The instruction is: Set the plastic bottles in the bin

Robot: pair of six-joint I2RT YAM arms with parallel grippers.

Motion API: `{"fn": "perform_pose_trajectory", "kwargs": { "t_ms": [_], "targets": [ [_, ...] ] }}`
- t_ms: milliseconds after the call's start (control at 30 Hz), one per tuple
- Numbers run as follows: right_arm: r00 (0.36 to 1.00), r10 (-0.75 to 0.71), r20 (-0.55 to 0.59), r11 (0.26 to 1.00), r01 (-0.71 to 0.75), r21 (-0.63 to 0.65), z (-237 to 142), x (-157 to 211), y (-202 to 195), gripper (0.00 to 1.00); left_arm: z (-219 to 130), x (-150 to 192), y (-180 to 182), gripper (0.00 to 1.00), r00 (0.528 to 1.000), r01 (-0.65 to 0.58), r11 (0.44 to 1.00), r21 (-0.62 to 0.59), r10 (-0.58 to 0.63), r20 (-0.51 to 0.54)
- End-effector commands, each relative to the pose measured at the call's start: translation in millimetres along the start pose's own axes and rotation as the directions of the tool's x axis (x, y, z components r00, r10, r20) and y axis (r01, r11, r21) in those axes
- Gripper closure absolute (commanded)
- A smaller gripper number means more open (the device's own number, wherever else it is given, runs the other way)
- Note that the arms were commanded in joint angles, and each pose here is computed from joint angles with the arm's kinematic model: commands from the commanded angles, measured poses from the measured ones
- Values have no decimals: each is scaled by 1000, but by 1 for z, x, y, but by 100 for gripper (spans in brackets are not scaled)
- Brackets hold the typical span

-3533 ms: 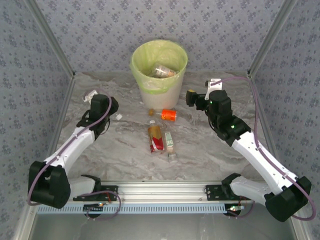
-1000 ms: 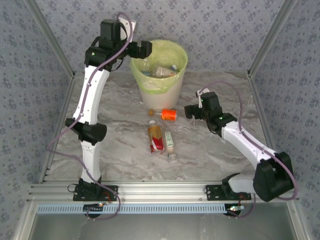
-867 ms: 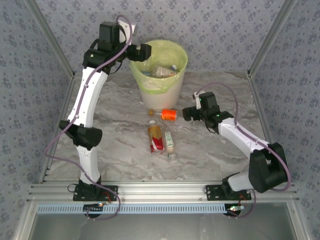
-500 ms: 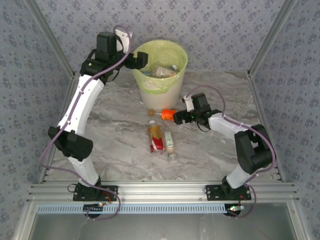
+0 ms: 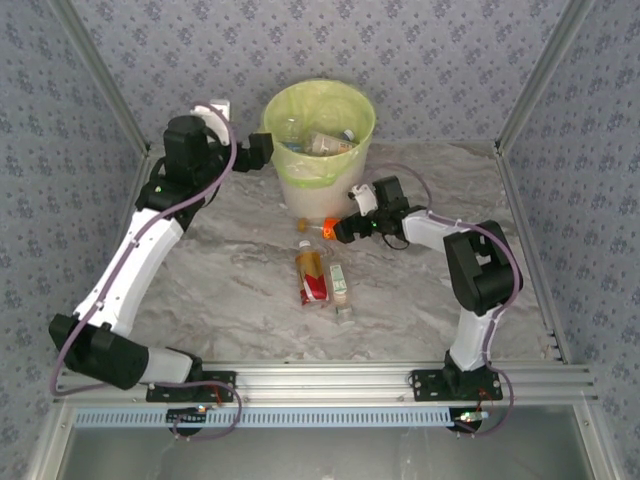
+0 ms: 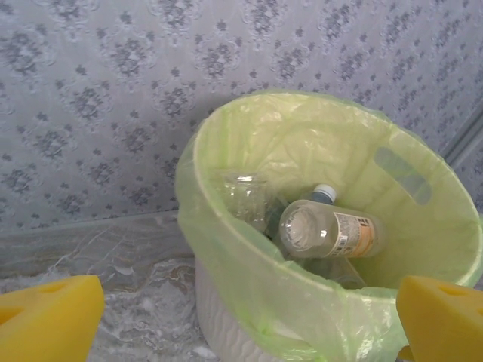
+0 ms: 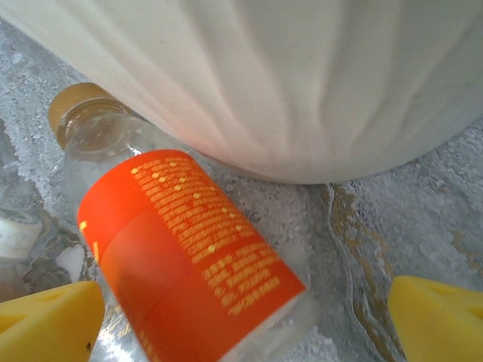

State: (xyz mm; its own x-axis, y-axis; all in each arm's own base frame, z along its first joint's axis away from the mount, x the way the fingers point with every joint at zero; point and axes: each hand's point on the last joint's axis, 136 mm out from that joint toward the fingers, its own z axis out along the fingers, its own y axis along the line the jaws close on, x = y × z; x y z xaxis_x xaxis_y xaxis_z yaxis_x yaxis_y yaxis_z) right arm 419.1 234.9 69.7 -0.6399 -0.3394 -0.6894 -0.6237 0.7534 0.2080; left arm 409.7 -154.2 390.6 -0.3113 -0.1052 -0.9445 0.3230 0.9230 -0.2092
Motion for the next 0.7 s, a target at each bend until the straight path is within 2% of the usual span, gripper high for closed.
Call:
{"fn": "perform_pose_trajectory", "kwargs": {
  "t_ms": [0, 133, 233, 367, 467, 667],
  "targets": [
    [1000, -21, -12, 999, 20, -30, 14, -4, 5, 2, -10, -7, 13, 0, 996, 64, 997, -44, -61, 65],
    [1000, -7, -15, 999, 7, -33, 24, -11, 6, 6, -8, 9, 23, 1, 996, 91, 993, -73, -89, 28],
    [999, -15, -40, 1000, 16, 10, 27, -5, 1, 17, -7, 18, 27, 1, 995, 98, 991, -87, -98, 3],
    [1000, 7, -7, 1000, -7, 27, 16, -9, -3, 33, -6, 24, 30, 0, 995, 98, 990, -97, -100, -13],
    [999, 23, -37, 997, -20, 76, 8, 8, -8, 37, -5, 29, 34, 0, 994, 102, 989, -108, -105, -26],
    [993, 113, -19, 980, -109, 164, -19, 23, -17, 39, -3, 37, 41, 0, 991, 124, 984, -128, -130, -36]
  ]
}}
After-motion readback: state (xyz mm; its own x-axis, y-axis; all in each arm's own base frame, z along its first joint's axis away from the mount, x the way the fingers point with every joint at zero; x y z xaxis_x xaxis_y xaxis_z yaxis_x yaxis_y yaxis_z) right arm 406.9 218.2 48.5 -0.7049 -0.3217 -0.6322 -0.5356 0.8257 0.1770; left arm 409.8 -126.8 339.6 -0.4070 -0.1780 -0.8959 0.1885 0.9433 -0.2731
